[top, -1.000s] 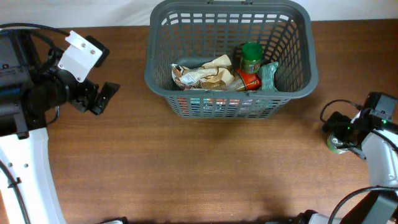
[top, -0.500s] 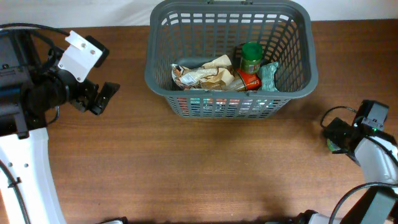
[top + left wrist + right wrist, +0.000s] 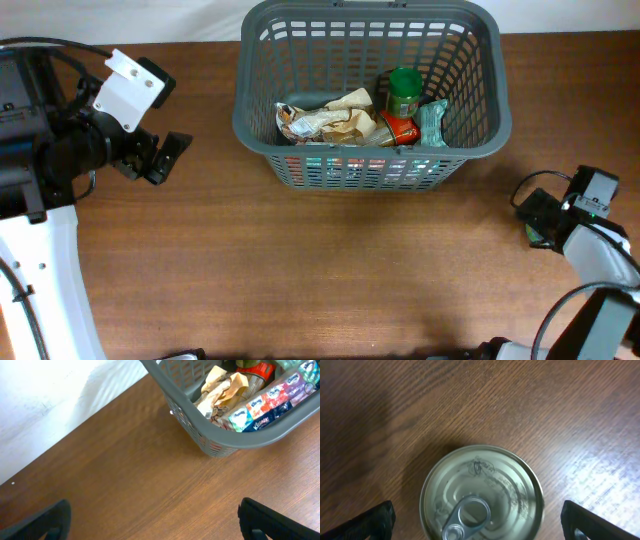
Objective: Pack container
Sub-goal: 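Move the right gripper above the silver tin can, then lower the right gripper and grasp the tin can by its rim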
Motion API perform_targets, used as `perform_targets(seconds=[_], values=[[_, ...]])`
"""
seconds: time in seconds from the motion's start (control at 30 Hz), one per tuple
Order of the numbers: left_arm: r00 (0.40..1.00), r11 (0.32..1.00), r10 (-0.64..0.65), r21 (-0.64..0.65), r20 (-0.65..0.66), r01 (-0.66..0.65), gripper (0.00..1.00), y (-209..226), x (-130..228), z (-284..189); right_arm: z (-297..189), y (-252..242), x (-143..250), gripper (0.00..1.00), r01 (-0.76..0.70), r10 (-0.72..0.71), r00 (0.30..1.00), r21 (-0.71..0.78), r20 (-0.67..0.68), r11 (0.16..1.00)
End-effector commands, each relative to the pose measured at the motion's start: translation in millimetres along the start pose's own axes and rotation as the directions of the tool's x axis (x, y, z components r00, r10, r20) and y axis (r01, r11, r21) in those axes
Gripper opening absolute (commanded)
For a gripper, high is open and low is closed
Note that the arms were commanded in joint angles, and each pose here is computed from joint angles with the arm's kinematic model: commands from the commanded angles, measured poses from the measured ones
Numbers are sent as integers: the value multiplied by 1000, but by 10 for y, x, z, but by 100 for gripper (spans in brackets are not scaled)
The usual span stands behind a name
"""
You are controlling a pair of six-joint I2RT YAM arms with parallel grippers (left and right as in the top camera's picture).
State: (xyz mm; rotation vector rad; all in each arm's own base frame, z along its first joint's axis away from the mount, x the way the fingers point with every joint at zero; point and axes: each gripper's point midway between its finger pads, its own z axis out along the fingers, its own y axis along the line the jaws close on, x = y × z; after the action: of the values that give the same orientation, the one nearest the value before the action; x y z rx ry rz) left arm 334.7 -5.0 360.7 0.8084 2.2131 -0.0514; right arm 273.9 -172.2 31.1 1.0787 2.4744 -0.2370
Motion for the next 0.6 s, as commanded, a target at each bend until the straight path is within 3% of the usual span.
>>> perform_targets(seconds=[0.0, 0.57], values=[[1000, 1000, 11, -4, -6, -11, 99, 18, 24, 7, 123, -1, 86, 99, 12, -12, 999, 4, -31, 1000], [1000, 1000, 10, -4, -6, -10, 99, 18, 25, 7, 343, 31, 81, 99, 12, -12, 999, 4, -31, 1000]])
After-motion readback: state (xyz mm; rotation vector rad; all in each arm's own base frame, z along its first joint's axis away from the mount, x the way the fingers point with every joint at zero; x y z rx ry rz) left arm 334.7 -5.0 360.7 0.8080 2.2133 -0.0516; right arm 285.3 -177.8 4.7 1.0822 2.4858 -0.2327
